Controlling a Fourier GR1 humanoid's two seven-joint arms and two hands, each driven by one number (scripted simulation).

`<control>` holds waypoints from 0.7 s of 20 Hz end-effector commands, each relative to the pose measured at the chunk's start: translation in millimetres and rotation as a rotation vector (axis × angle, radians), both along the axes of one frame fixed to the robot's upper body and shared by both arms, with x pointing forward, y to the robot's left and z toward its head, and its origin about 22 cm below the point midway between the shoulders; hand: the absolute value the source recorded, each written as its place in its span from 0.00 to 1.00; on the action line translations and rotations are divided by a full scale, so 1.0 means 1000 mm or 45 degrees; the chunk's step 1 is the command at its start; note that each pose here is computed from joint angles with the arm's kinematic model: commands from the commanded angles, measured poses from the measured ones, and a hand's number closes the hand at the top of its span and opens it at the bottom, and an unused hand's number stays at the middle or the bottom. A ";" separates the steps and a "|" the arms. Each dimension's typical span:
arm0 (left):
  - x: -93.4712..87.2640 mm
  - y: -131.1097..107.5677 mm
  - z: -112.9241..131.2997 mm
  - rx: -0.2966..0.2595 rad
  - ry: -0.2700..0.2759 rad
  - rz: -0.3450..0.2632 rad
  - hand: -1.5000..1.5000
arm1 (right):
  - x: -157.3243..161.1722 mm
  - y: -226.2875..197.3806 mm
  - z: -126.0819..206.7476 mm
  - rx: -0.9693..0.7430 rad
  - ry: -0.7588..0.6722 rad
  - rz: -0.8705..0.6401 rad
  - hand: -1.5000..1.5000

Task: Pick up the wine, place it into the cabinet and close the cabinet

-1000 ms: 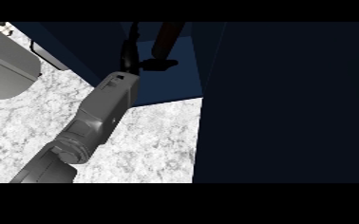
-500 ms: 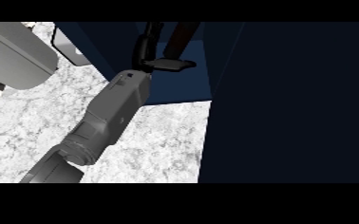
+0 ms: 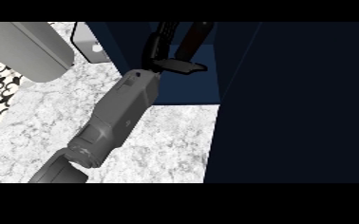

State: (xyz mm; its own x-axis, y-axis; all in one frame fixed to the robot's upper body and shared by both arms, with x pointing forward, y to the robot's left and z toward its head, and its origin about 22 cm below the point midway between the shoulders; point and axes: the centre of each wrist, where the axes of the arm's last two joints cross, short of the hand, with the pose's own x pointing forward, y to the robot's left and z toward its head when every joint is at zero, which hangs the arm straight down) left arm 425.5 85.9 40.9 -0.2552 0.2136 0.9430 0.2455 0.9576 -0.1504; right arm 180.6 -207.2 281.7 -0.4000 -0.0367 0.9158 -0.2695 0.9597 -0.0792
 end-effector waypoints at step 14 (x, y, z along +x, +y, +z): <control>-0.104 -0.071 0.035 -0.033 -0.019 -0.178 0.00 | -0.009 0.003 0.011 -0.004 -0.001 0.005 0.00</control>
State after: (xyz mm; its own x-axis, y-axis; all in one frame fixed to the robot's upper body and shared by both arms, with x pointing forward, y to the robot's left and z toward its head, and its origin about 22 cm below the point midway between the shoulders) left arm 361.2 30.9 75.0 -0.2718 0.2436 0.9310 0.3671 0.9205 -0.1337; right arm 177.0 -204.0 289.3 -0.4043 -0.0246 0.9143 -0.2518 0.9640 -0.0854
